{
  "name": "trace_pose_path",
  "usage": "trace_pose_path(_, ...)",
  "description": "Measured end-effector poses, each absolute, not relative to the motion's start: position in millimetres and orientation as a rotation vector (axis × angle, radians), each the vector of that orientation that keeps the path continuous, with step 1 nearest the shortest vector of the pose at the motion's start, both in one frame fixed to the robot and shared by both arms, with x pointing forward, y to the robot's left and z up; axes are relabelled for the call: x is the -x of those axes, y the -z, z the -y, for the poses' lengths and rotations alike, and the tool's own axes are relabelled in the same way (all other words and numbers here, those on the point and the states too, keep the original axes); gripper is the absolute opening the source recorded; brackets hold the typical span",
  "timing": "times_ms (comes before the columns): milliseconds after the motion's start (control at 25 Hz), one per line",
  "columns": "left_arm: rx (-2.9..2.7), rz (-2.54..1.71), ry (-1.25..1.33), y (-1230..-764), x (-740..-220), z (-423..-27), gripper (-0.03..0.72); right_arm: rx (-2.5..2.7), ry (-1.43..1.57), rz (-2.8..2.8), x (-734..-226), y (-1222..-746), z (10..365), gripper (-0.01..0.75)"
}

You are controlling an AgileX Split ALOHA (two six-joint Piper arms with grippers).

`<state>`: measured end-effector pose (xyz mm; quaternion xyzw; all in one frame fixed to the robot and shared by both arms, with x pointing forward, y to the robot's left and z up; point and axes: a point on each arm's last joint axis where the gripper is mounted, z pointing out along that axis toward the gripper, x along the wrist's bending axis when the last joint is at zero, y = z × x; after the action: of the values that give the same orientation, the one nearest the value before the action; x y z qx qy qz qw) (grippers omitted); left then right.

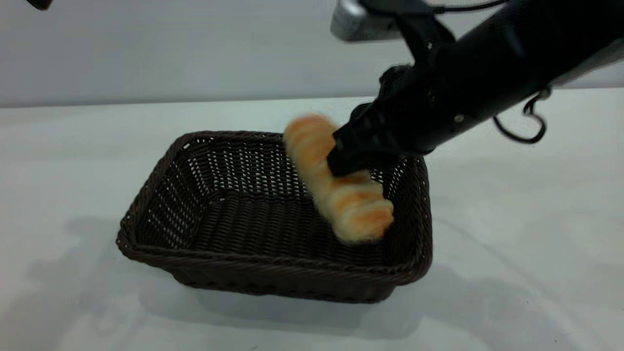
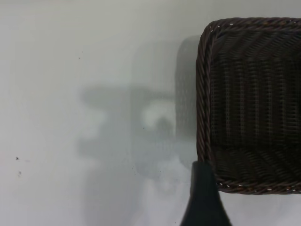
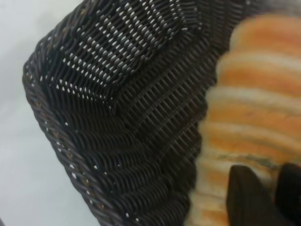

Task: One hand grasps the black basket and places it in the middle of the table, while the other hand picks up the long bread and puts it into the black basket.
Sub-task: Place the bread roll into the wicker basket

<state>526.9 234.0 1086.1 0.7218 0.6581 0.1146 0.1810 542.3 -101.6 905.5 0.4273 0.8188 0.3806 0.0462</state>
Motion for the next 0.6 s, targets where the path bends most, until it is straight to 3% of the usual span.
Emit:
trace_pose_path(120,-2.039,-1.859,-0.324,-1086,-527,-234,0.571,-1.267,-1.125,-2.499,-544,-900,103,0.285)
trace_pose_path(240,-2.039,-1.859,-0.324,-1086,-527,-234,0.571,-1.265,-1.063,-2.473,-547,-899,107,0.34)
trace_pose_path(600,-1.994,-1.782,-0.398,-1110,-513,-237,0.571,-1.232,-1.024,-2.286,-550,-946,121,0.27)
